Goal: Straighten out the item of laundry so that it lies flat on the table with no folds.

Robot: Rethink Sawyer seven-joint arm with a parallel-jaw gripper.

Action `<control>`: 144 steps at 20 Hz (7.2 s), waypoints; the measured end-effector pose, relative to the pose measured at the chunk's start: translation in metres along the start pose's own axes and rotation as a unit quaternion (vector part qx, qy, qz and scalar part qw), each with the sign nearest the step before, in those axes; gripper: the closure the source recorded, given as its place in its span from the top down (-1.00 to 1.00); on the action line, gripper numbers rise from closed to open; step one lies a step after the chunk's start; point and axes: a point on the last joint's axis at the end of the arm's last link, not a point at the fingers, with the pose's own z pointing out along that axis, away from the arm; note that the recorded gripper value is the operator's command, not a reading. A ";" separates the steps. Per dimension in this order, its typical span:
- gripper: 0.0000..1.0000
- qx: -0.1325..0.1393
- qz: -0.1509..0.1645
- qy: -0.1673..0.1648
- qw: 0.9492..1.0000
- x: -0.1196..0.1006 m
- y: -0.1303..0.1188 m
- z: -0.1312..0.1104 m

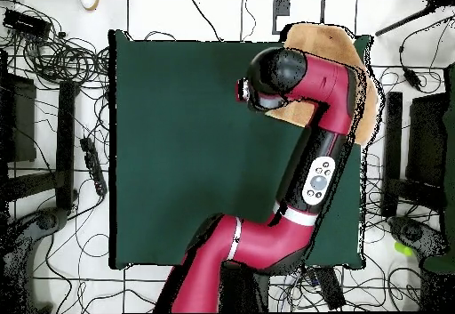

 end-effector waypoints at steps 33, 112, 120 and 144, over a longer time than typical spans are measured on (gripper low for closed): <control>1.00 0.012 0.039 -0.107 0.993 -0.060 -0.052 0.078; -1.00 -0.105 0.158 -0.179 0.965 -0.087 -0.138 0.068; -1.00 -0.101 0.166 -0.195 0.961 -0.090 -0.141 0.072; -1.00 0.073 0.071 -0.279 0.955 -0.089 -0.091 0.084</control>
